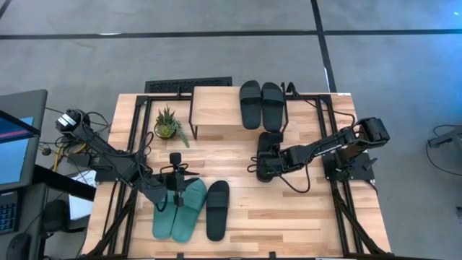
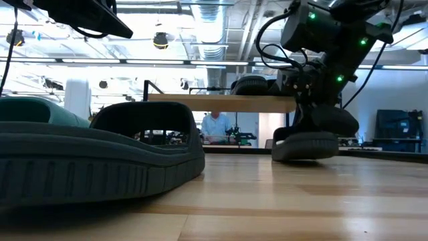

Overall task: Pick and place slides into the shelf
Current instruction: Put the black slipper under the shelf

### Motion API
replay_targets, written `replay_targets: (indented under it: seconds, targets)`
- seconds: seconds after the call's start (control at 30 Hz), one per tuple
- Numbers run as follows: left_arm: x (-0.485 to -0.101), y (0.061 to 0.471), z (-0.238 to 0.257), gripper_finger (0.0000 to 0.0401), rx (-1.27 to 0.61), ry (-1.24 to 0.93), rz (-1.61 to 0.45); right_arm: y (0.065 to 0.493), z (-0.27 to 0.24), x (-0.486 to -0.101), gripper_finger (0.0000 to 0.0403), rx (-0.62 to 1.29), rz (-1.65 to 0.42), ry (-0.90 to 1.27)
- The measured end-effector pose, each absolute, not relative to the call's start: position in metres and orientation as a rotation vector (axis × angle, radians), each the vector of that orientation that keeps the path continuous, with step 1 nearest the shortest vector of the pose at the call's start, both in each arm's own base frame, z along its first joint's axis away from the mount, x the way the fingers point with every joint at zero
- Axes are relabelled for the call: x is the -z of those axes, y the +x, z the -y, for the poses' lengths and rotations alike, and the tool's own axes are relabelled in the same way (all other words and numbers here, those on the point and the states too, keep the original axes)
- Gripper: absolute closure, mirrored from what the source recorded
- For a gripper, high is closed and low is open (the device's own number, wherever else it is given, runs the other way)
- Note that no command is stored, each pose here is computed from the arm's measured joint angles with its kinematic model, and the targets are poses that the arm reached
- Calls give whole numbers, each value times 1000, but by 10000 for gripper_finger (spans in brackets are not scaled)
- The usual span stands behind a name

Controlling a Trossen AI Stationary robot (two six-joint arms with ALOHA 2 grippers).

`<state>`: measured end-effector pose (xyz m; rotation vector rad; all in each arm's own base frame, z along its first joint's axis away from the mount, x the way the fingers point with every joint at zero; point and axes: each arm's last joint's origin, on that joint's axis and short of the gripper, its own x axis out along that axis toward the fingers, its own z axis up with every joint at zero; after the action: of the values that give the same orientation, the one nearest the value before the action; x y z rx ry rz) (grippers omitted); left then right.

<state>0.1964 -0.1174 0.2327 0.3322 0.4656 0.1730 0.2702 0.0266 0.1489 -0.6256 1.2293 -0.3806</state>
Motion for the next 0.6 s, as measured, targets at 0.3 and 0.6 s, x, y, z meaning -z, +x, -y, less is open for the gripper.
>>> replay_targets:
  seconds: [0.3, 0.6]
  targets:
    - [-233, 196, 117, 346, -174, 331, -465, 270, -28, -151, 402, 300, -1238, -646]
    - [-233, 197, 118, 346, -177, 329, -459, 268, -20, -179, 402, 272, -1119, -589]
